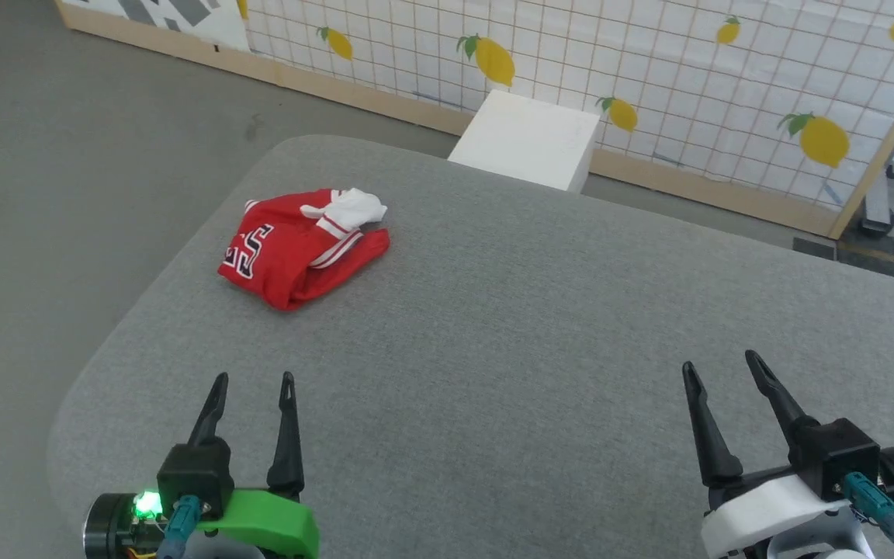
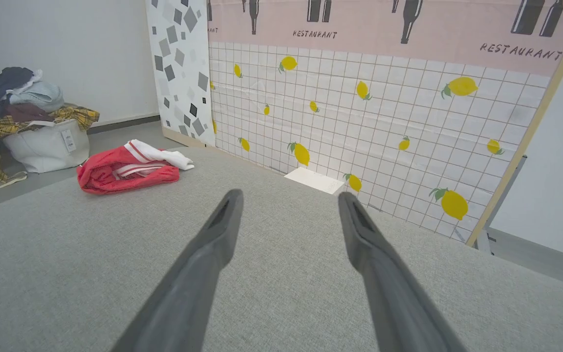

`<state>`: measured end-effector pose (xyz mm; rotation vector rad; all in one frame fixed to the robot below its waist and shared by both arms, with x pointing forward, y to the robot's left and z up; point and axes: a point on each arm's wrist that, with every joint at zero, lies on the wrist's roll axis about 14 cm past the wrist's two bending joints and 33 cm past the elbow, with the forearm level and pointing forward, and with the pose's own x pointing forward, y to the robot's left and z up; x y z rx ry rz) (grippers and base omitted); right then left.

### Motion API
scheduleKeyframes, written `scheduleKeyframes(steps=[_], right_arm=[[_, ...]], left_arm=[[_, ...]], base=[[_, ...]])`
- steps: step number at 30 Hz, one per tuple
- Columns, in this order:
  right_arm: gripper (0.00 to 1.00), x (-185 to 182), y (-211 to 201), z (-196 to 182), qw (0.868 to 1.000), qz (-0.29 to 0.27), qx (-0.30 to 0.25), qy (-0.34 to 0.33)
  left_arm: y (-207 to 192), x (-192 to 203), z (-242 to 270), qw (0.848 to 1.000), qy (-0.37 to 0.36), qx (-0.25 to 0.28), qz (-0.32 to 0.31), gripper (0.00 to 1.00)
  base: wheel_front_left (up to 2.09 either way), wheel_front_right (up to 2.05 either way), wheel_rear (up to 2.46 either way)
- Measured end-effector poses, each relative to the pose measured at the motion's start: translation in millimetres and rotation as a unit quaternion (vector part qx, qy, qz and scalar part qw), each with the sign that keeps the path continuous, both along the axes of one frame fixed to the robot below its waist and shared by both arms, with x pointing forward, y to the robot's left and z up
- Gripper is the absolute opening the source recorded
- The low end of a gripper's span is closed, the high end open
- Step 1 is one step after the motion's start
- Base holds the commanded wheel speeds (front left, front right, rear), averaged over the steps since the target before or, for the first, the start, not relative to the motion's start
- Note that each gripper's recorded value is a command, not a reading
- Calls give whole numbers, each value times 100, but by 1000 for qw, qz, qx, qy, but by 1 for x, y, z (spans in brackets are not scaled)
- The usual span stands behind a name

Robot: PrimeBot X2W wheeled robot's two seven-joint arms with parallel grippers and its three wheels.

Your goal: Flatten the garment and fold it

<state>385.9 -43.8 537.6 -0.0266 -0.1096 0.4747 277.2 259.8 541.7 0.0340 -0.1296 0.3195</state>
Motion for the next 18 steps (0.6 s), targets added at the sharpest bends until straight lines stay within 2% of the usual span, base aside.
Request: scheduleKeyframes(steps=[18], right_arm=[[100,0,27,4,999,39,7,-15]], left_arm=[[12,-23,4,999,-18,3,35,100]], base=[[0,0,0]])
